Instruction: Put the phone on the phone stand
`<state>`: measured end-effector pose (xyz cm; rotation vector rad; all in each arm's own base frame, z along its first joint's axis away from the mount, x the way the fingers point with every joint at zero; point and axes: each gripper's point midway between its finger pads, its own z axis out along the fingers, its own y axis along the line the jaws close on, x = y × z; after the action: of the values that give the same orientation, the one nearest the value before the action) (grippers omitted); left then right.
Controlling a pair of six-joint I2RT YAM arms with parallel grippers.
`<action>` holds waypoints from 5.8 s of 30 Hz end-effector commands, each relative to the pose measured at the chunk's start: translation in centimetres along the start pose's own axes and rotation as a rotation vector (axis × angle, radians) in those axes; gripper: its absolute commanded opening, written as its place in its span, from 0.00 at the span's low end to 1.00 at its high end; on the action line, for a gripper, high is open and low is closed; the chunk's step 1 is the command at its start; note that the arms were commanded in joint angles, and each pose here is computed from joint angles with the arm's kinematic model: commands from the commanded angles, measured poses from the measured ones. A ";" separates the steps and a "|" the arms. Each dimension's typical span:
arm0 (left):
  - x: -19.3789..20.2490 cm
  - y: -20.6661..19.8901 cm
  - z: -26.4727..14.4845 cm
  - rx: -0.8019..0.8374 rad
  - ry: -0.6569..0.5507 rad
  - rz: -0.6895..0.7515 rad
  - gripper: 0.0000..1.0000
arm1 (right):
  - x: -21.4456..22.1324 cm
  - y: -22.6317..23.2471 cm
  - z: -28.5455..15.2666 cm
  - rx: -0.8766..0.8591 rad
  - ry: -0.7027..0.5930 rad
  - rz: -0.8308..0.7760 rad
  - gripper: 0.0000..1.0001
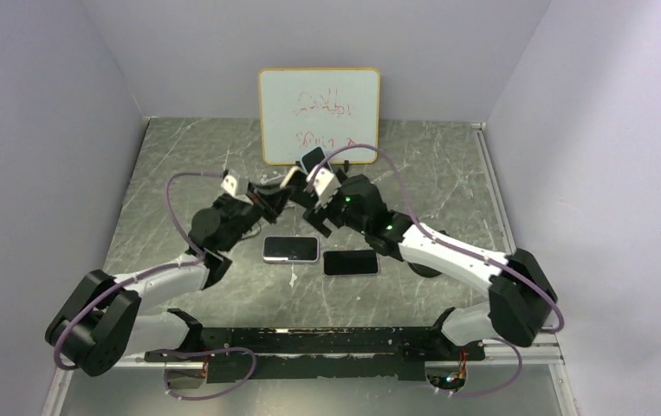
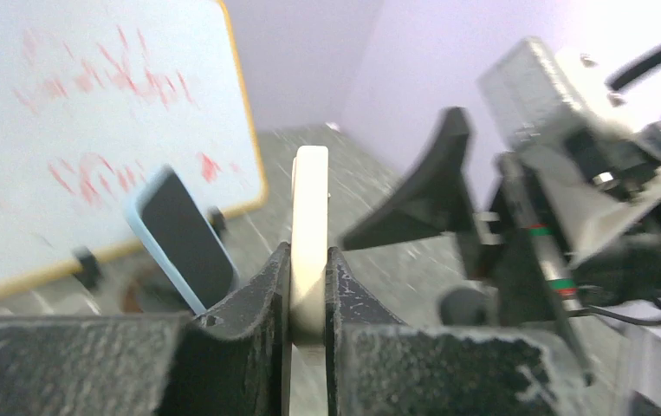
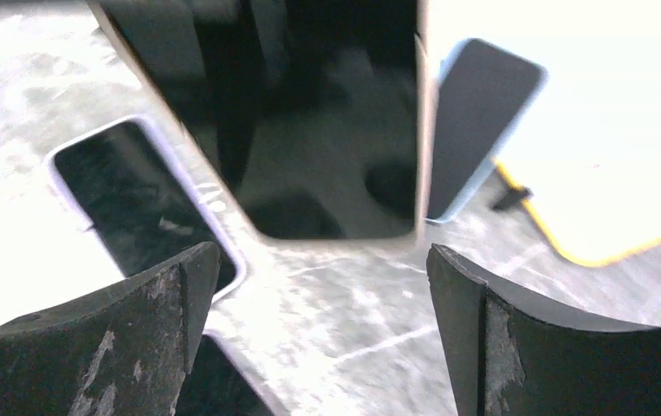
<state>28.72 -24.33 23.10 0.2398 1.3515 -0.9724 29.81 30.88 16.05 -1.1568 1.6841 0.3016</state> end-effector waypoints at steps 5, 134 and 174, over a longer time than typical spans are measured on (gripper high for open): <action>-8.4 4.5 6.1 0.063 0.063 0.422 0.05 | -4.5 -11.5 -11.1 0.572 -0.340 0.346 0.96; -11.2 6.6 -5.7 -0.354 0.059 -0.160 0.98 | 7.5 9.4 6.1 -0.531 0.328 -0.115 0.99; -3.5 8.0 -8.8 -0.406 0.220 -0.250 0.98 | 11.0 12.2 9.4 -0.642 0.455 -0.131 0.91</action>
<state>29.51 -11.33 22.97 -0.1319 1.7120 -0.8145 26.71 38.88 1.58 -1.8650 1.8582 0.5478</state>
